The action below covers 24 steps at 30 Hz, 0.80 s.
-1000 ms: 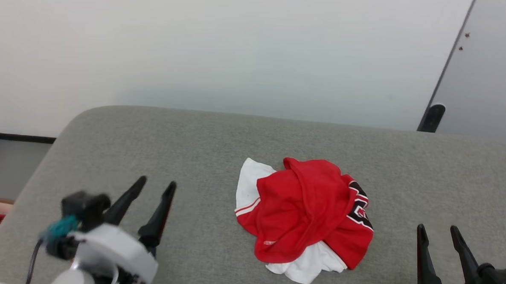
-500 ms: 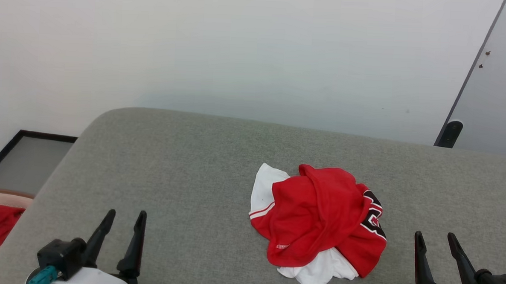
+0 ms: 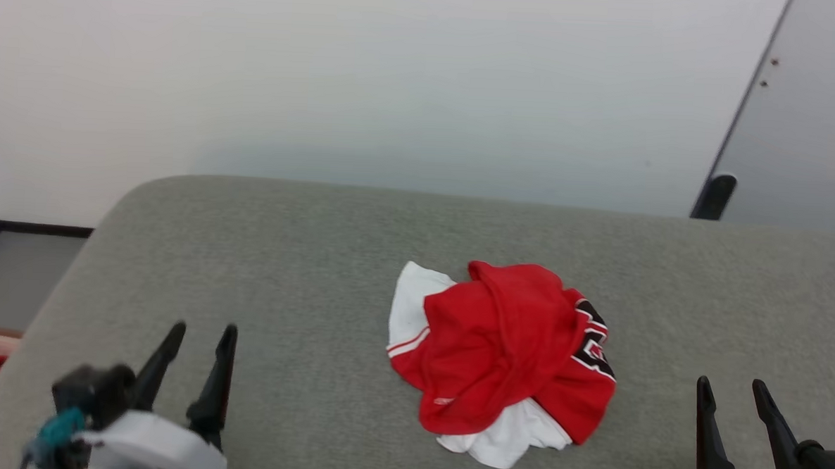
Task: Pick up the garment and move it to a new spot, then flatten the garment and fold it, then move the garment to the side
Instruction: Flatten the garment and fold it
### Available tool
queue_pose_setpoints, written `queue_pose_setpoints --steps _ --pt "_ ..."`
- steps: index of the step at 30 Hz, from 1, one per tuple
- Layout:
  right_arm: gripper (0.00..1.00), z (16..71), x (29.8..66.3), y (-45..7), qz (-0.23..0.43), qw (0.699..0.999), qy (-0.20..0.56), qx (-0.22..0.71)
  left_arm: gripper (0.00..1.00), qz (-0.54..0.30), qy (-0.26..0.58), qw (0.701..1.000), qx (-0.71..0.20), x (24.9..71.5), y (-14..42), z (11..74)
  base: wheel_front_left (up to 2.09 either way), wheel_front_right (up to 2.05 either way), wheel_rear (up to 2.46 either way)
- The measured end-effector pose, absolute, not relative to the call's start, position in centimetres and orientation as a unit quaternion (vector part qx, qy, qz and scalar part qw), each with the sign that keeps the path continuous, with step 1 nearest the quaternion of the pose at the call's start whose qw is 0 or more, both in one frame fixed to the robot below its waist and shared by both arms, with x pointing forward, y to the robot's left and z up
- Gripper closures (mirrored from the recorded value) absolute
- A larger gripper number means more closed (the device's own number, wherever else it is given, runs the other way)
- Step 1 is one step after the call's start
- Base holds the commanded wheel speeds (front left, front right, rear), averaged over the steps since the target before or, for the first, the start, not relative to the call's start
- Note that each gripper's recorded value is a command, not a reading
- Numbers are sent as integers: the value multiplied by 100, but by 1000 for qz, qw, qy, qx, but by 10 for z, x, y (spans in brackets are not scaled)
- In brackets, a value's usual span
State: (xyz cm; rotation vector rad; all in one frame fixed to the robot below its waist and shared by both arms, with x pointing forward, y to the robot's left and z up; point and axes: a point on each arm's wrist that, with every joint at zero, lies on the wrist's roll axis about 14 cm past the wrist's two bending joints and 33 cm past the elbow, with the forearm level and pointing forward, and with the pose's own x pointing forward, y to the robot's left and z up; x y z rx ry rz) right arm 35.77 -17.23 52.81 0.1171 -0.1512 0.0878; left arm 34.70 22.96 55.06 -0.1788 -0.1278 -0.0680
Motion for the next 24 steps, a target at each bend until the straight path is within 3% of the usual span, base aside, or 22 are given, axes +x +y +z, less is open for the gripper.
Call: queue_pose_setpoints --steps 6,13,20,24 --pt "0 527 356 -183 27 995 -75 52 0 -108 -23 989 -101 391 199 568 0 0 0" --pt "0 530 366 -188 20 996 -78 44 0 -178 103 976 -79 450 176 568 0 0 0" --pt "0 522 377 -197 6 996 -66 54 0 -216 222 950 -48 504 156 557 0 0 0" --pt "0 509 377 -208 -13 997 -47 61 0 -233 314 920 -19 519 139 523 0 0 0"
